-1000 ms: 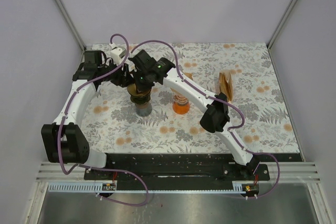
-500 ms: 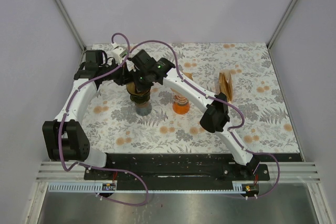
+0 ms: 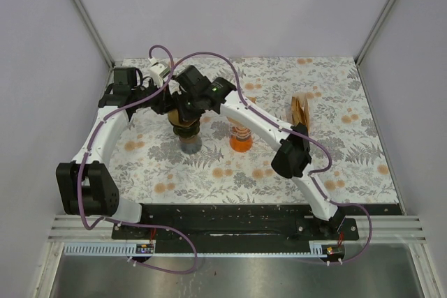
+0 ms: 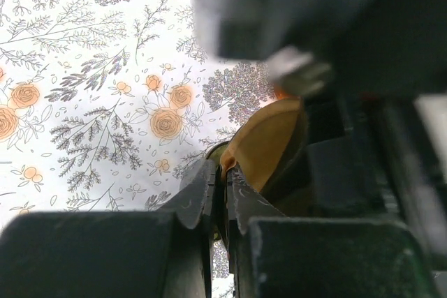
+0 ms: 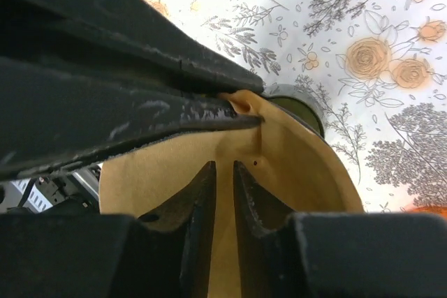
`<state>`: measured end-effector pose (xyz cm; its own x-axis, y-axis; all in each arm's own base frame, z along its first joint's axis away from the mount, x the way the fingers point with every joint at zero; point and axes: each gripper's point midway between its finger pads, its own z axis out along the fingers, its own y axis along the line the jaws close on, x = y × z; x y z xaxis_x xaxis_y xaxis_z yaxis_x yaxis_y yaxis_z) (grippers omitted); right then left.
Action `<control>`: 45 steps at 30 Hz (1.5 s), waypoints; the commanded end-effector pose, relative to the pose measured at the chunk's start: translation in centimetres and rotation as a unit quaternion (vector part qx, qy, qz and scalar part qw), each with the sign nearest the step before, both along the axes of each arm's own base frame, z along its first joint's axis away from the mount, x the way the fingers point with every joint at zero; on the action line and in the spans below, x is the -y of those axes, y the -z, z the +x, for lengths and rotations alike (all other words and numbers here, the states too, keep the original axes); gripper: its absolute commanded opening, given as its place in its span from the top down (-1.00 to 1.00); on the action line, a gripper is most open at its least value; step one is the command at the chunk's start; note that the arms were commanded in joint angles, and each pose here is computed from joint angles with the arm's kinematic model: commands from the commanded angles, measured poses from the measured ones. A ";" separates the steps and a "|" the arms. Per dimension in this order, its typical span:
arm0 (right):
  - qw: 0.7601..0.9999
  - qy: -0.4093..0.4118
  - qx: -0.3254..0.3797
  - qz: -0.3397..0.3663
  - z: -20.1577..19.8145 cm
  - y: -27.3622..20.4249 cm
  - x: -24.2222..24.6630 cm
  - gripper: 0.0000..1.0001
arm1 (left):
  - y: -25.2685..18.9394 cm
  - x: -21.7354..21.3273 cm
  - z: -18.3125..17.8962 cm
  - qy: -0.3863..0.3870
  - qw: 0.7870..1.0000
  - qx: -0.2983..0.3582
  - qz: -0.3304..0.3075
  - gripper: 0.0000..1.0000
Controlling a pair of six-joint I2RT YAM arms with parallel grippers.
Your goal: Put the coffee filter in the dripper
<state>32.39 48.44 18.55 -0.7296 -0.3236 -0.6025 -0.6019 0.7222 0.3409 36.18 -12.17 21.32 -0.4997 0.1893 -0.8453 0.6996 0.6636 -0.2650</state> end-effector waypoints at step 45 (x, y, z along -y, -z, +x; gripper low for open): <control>0.995 0.022 0.099 0.004 4.7 -4.7 3.6 -0.07 | -0.1 -1.2 0.2 0.004 0.998 0.050 0.046 1.00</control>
